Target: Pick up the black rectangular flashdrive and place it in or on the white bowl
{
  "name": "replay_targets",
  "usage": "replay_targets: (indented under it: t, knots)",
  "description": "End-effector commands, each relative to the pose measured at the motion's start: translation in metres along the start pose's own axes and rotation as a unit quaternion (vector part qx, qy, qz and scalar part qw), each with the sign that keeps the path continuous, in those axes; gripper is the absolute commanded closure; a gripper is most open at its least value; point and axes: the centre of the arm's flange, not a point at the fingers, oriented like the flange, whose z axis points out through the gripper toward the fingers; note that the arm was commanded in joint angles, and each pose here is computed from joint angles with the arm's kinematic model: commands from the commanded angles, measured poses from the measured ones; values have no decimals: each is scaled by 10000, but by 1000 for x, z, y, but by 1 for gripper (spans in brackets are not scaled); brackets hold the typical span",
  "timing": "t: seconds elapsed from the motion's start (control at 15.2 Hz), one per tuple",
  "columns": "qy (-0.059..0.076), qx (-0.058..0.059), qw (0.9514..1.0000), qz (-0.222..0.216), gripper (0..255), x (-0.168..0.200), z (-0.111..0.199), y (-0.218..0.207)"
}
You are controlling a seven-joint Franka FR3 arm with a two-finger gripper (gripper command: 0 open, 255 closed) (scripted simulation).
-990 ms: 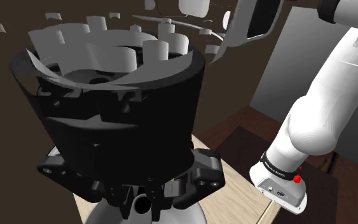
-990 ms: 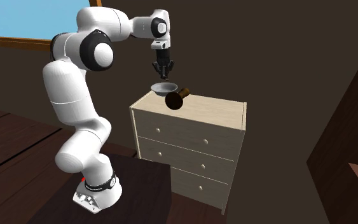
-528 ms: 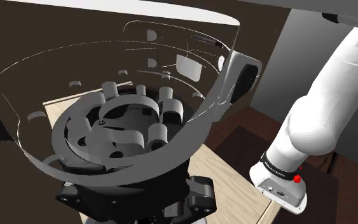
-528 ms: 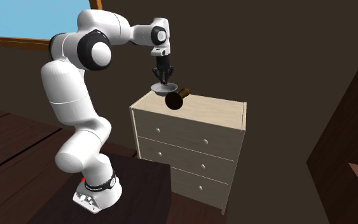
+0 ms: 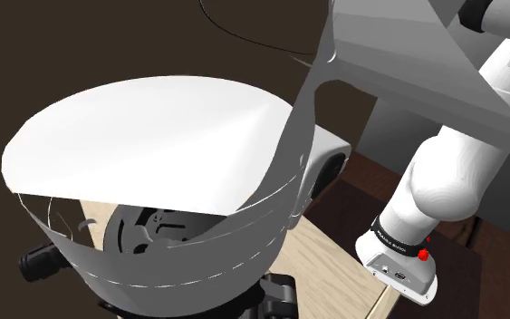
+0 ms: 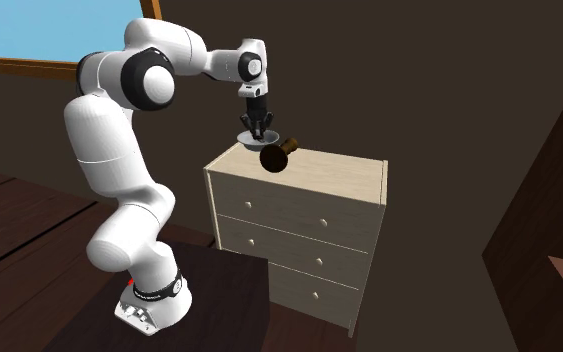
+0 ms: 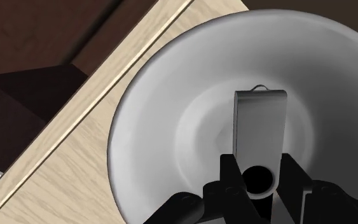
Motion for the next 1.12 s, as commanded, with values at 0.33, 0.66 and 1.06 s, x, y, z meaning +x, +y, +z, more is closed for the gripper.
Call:
replay_targets:
  t: [0.33, 0.66, 1.06]
  knots:
    - [0, 0, 10000, 0, 0, 0, 0, 0]
    - [0, 1, 10000, 0, 0, 0, -13, 0]
    - [0, 1, 10000, 0, 0, 0, -49, 0]
